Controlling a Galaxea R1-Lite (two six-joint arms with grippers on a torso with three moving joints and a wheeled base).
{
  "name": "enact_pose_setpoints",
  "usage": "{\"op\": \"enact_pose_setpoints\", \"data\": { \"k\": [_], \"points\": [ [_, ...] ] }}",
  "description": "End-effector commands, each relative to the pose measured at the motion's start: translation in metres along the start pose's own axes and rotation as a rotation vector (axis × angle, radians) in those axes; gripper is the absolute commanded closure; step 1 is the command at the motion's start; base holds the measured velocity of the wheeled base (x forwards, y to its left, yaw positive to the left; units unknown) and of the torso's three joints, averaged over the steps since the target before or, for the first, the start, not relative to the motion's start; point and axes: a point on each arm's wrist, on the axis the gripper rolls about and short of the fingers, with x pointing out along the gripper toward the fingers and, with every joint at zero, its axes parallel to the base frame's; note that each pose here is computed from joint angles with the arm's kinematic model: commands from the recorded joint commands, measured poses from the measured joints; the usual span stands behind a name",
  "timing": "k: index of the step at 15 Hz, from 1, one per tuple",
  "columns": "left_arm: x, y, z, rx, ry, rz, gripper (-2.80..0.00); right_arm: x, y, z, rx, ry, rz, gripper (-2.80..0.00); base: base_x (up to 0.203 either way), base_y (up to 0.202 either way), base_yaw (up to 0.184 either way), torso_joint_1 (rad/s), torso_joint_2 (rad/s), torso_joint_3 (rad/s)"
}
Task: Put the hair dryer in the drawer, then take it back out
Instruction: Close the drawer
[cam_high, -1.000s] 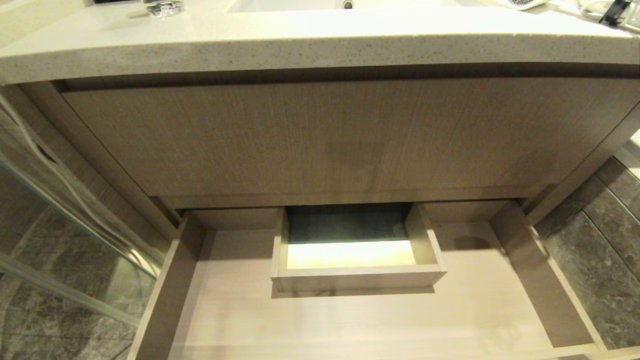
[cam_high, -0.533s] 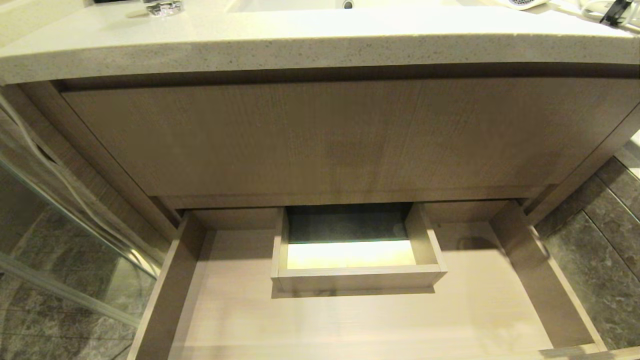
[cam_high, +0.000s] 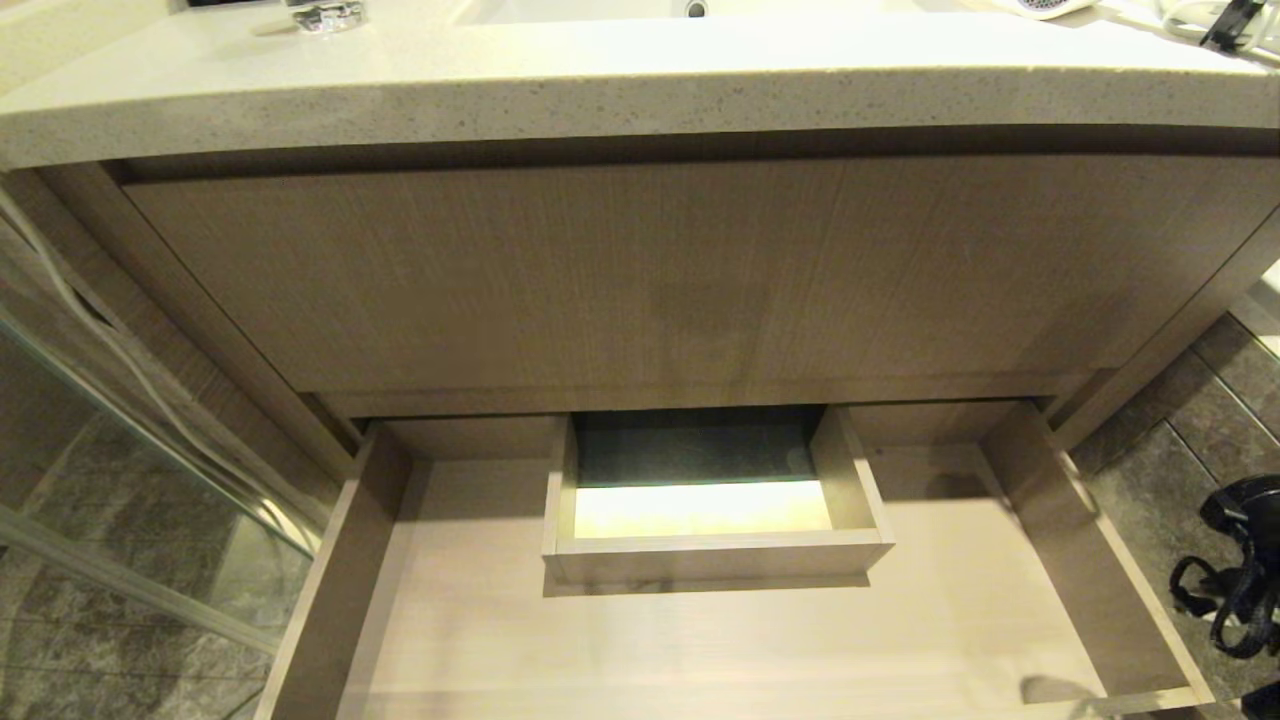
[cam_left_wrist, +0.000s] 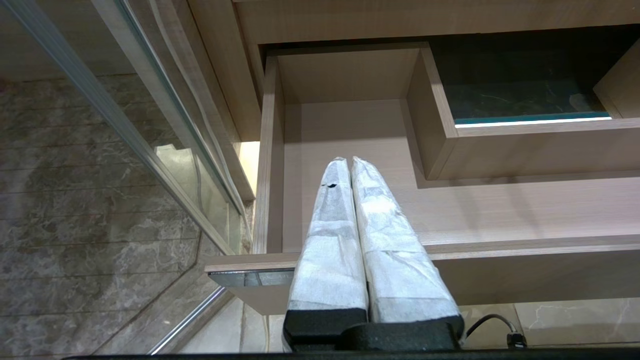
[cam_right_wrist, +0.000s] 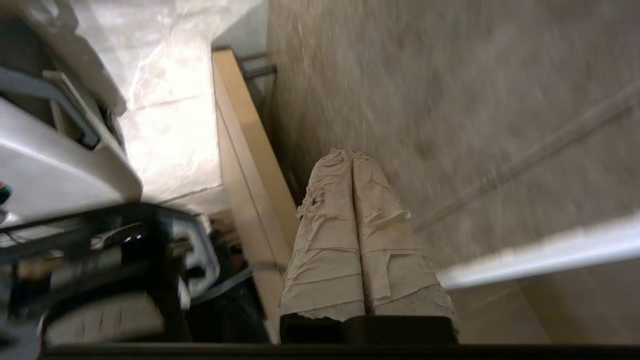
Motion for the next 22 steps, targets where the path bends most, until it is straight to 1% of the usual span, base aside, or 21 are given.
{"op": "enact_pose_setpoints", "data": {
  "k": [1, 9, 15, 20, 22],
  "points": [
    [0.0, 0.0, 0.0, 0.0, 0.0, 0.0, 0.0, 0.014, 0.005, 0.007, -0.055, 0.029, 0.008, 0.0, 0.0, 0.0, 0.0, 0.0, 0.0, 0.0],
    [0.0, 0.0, 0.0, 0.0, 0.0, 0.0, 0.0, 0.034, 0.016, 0.01, -0.074, 0.057, 0.019, 0.0, 0.0, 0.0, 0.0, 0.0, 0.0, 0.0],
    [0.0, 0.0, 0.0, 0.0, 0.0, 0.0, 0.0, 0.042, 0.015, 0.028, -0.04, -0.008, -0.006, 0.0, 0.0, 0.0, 0.0, 0.0, 0.0, 0.0],
    [0.0, 0.0, 0.0, 0.0, 0.0, 0.0, 0.0, 0.041, 0.011, 0.036, -0.004, -0.066, -0.026, 0.0, 0.0, 0.0, 0.0, 0.0, 0.0, 0.0],
    [0.0, 0.0, 0.0, 0.0, 0.0, 0.0, 0.0, 0.039, 0.008, 0.041, 0.026, -0.112, -0.045, 0.0, 0.0, 0.0, 0.0, 0.0, 0.0, 0.0]
  ]
}}
